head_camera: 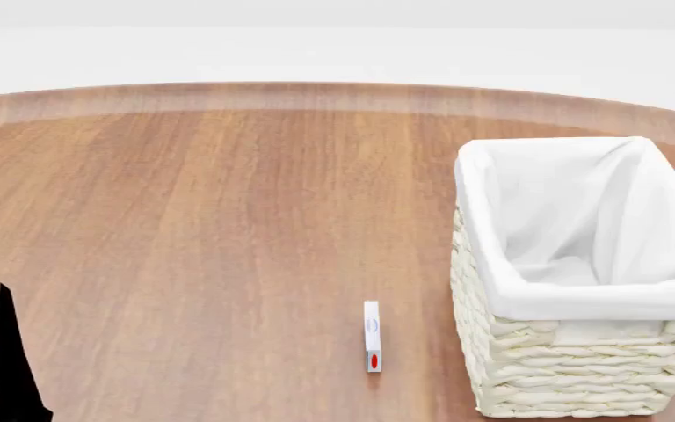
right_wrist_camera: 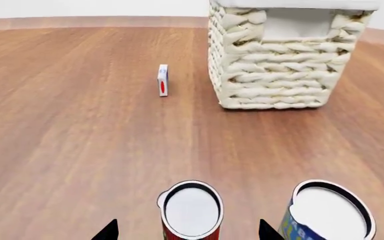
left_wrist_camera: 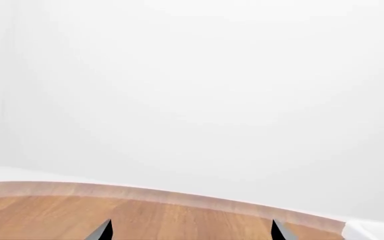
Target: Pick up the tomato sauce, and put it in the basket.
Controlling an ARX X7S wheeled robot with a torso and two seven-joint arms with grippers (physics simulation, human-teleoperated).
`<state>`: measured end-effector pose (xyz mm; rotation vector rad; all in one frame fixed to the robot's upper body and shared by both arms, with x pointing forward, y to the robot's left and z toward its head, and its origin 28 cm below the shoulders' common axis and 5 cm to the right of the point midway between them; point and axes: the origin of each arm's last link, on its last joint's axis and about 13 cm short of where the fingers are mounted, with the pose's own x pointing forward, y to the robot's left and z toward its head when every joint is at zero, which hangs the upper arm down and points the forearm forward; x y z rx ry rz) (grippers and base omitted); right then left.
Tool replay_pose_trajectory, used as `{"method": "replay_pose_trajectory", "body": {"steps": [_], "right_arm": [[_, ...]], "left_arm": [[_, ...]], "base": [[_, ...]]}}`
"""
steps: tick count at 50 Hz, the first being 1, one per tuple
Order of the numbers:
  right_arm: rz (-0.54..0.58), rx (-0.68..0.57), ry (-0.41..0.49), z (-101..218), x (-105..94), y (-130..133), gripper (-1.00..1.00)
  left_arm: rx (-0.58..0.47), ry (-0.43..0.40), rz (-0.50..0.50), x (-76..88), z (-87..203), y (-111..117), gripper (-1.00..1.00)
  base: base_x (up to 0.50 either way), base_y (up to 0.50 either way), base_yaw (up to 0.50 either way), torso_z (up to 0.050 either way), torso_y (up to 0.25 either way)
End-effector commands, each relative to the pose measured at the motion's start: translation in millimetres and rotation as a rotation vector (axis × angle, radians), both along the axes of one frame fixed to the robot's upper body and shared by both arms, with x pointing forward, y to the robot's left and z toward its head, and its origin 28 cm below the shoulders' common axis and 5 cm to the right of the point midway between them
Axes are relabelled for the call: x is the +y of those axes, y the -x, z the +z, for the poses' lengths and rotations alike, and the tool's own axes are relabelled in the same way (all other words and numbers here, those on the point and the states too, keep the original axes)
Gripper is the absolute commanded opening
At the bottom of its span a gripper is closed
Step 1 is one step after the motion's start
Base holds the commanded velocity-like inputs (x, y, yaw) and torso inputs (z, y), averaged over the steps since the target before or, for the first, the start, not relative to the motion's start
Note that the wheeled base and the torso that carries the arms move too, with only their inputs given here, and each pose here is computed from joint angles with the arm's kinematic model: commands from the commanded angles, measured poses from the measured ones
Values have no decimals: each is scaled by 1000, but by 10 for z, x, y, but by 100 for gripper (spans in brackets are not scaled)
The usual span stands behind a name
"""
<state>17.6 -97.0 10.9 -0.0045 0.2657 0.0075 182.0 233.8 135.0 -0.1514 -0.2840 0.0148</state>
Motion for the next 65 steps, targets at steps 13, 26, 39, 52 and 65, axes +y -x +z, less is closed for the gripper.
{"method": "replay_pose_trajectory", "body": {"steps": [13,26,39,52,65], "right_arm": [[3,42,-18,-140,-23,-82,100],[7,43,-8,-159,-25,-199,100],[6,55,-8,-197,-33,-232,100],[4,74,-13,-260,-40,-255,100],[14,89,-10,-270,-34,-268,100]], "left_arm": [[9,0,-2,-2,-40,8,100],[11,4,-1,-1,-47,1,100],[11,6,-1,2,-47,-2,100],[13,1,0,2,-41,0,100],[12,-1,-2,0,-43,0,100]], "base": [[0,0,0,0,0],[0,0,0,0,0],[0,0,0,0,0],[0,0,0,0,0],[0,0,0,0,0]]}}
